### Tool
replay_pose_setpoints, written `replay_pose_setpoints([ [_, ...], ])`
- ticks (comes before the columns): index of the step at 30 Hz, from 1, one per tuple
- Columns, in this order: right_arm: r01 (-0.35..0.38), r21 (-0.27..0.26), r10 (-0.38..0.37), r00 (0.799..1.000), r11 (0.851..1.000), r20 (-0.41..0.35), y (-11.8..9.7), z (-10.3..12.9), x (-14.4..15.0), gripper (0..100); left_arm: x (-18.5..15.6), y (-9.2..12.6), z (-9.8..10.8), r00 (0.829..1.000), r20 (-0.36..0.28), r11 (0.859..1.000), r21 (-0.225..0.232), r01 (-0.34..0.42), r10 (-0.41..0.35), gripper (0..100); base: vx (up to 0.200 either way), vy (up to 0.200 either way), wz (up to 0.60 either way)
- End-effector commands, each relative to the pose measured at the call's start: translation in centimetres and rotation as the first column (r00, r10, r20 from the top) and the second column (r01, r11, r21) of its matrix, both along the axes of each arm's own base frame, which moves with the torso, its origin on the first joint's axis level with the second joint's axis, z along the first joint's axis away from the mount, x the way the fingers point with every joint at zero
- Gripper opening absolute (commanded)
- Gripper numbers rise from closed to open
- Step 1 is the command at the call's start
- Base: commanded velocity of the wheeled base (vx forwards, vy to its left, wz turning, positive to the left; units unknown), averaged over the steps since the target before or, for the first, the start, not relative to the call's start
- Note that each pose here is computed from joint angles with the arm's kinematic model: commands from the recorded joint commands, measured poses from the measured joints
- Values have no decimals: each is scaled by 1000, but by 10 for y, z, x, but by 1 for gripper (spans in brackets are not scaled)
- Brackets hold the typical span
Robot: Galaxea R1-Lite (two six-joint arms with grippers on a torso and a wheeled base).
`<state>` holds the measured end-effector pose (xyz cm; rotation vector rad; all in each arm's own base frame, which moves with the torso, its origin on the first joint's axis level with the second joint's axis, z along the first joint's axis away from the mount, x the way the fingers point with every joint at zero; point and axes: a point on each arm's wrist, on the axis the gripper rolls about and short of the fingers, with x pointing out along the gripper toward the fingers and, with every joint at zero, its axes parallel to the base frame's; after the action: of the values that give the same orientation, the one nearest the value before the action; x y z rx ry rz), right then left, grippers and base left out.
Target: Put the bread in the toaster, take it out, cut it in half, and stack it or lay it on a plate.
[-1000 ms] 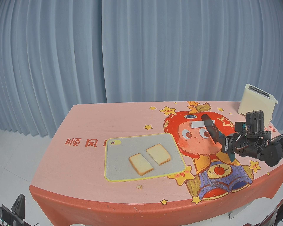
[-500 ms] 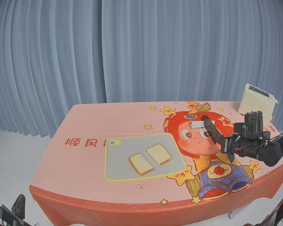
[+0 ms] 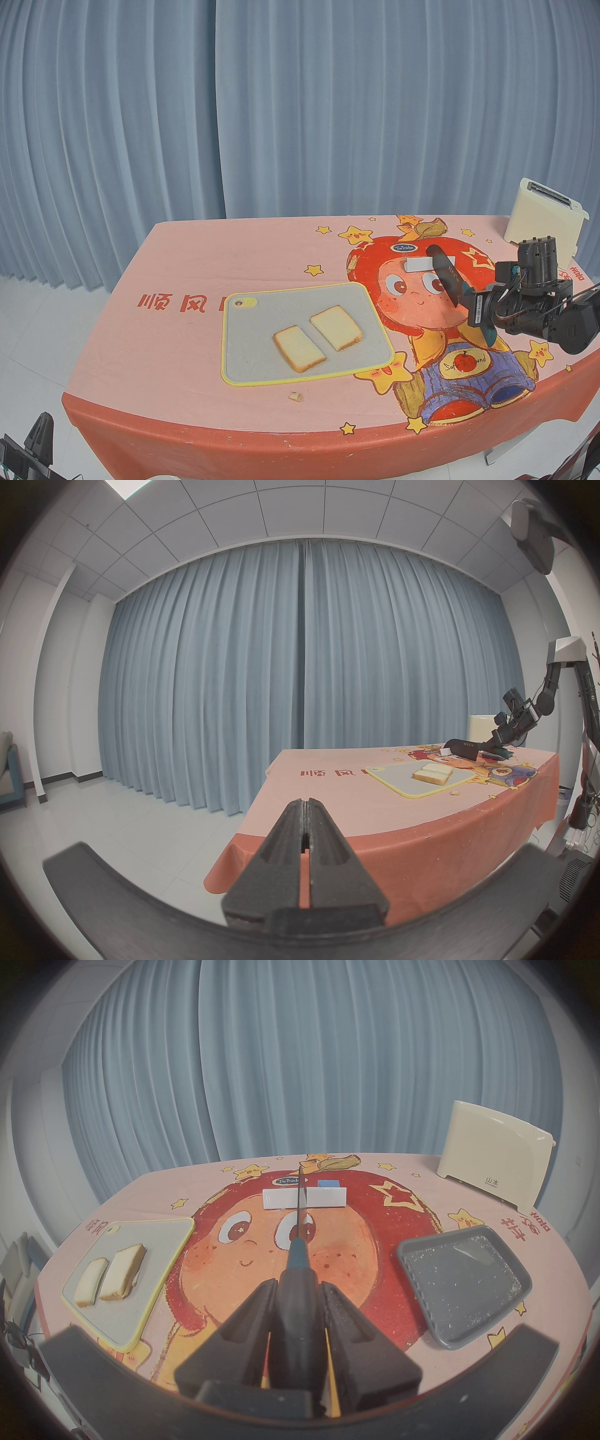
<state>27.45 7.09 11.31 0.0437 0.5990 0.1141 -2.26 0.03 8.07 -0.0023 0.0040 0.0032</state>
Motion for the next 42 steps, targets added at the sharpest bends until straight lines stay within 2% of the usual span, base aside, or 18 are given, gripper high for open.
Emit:
replay_pose_setpoints([
  [1,-1,-1,1,1000,1000,-2,0,-1,0,0,1,0,-5,1000,-19,1000,-1,0,0,0,0,0,0],
  [2,-1,-1,1,1000,1000,-2,0,-1,0,100,1,0,-5,1000,-19,1000,-1,0,0,0,0,0,0],
  [26,5,3,-5,1000,1000,27,1,7,0,100,1,0,-5,1000,-19,1000,-1,0,0,0,0,0,0],
  [42,-20,31,17,993,999,115,3,32,-13,100,1,0,-5,1000,-19,1000,-1,0,0,0,0,0,0],
])
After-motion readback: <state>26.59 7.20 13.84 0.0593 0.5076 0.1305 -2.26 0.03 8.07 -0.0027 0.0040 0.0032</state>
